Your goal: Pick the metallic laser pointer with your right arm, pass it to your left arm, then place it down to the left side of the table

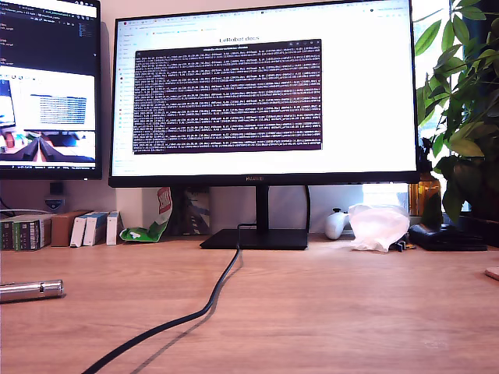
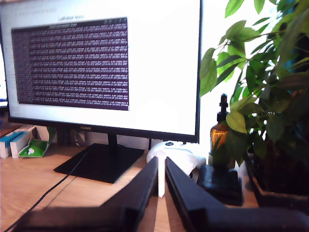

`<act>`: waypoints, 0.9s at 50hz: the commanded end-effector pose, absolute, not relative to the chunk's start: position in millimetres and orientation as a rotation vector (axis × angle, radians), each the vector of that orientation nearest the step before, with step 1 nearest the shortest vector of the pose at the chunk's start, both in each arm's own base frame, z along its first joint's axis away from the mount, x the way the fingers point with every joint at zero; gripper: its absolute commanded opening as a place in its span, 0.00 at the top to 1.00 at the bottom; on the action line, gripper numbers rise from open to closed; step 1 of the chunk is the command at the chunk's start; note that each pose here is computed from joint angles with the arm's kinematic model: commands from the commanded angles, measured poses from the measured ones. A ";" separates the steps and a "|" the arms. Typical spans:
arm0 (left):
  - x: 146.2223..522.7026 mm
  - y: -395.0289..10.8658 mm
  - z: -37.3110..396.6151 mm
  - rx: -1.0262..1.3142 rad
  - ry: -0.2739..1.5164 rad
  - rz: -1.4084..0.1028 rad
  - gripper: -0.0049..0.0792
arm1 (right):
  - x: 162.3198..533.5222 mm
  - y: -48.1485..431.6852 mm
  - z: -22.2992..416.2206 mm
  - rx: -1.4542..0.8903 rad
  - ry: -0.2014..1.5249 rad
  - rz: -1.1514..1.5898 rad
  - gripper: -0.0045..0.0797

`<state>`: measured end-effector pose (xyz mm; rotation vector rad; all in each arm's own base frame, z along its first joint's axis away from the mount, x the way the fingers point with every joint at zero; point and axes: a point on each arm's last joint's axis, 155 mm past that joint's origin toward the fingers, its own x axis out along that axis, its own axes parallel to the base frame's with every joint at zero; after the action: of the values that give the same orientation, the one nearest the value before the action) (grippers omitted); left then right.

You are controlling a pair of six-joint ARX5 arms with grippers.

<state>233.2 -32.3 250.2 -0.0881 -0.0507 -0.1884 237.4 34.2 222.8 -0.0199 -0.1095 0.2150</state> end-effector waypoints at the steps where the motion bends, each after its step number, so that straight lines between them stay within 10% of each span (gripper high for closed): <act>1: 238.5 -29.6 221.7 -0.108 -0.008 -0.172 0.97 | 237.8 34.6 220.6 -0.022 -0.112 0.213 0.96; 45: 247.4 2.4 101.6 -0.120 0.221 0.022 0.97 | 247.9 22.5 126.1 -0.110 0.145 0.145 0.96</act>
<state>248.0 2.8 119.5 -0.1107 0.1807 0.0182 247.6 20.9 131.8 -0.1149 0.1391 0.1386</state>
